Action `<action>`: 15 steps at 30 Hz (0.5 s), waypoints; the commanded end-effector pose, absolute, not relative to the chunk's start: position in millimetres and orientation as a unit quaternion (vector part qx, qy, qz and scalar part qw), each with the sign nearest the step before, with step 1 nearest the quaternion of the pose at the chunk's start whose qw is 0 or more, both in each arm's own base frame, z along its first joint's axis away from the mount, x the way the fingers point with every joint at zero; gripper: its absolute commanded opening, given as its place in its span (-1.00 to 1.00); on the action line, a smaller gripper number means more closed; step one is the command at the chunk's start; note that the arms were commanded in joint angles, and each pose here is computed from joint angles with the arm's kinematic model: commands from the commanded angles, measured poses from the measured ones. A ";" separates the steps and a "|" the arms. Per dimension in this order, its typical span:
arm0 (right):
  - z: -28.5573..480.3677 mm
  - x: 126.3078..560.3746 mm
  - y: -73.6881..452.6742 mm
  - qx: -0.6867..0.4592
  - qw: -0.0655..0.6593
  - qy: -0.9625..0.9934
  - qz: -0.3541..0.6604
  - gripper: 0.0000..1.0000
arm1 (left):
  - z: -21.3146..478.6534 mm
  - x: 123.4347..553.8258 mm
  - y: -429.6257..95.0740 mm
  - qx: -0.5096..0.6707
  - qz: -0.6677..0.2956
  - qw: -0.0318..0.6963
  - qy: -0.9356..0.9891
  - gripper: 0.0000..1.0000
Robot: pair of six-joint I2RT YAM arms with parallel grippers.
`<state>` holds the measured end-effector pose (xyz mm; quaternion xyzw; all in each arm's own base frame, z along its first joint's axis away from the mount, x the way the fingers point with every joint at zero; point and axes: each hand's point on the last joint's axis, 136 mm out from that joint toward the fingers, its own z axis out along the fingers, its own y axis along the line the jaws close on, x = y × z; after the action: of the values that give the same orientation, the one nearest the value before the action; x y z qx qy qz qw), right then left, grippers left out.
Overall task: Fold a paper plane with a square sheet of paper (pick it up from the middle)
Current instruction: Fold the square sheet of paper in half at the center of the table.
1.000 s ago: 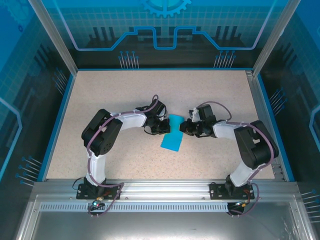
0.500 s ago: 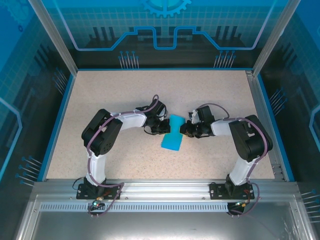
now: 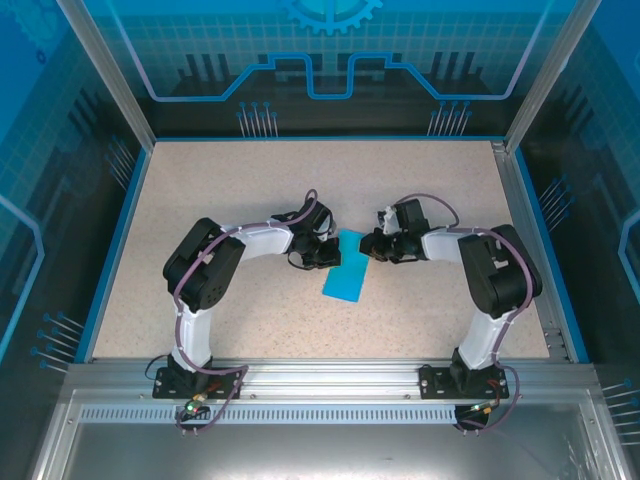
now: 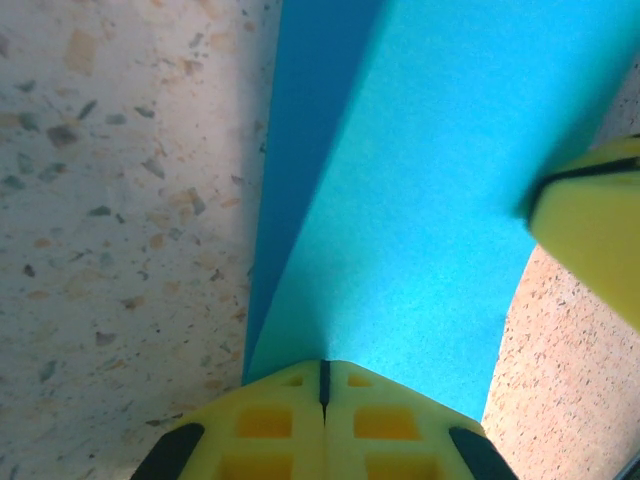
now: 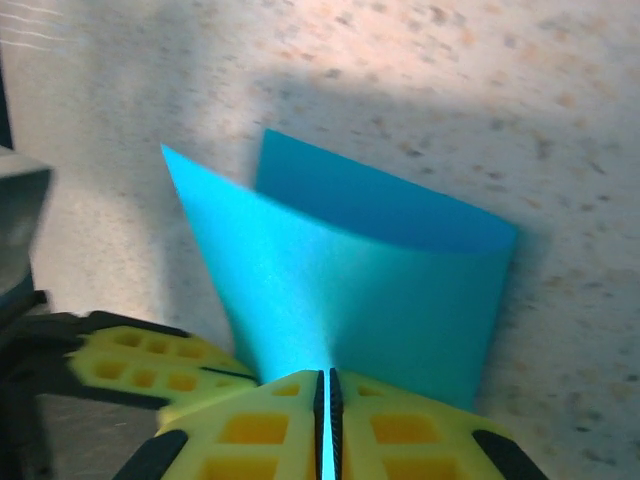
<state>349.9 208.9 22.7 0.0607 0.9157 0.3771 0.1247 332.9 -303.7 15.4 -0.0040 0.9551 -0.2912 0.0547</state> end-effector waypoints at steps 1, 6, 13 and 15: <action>1.6 343.8 199.6 0.068 0.102 0.926 0.357 -0.74 | -13.5 313.5 -291.2 -0.005 -0.255 0.016 0.967 -1.00; -5.7 342.3 201.4 0.074 0.087 0.926 0.359 -0.74 | -13.8 312.5 -290.4 -0.004 -0.254 0.015 0.967 -1.00; 47.3 366.1 202.3 0.057 0.132 0.911 0.386 -0.73 | -14.0 313.2 -289.9 -0.004 -0.253 0.014 0.967 -1.00; 53.6 372.1 200.1 0.057 0.138 0.908 0.391 -0.73 | -13.7 313.5 -290.1 -0.004 -0.253 0.015 0.967 -1.00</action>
<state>360.4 205.8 30.1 0.0636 0.9157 0.3784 0.1196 332.9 -303.8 15.6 -0.0038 0.9550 -0.2914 0.0546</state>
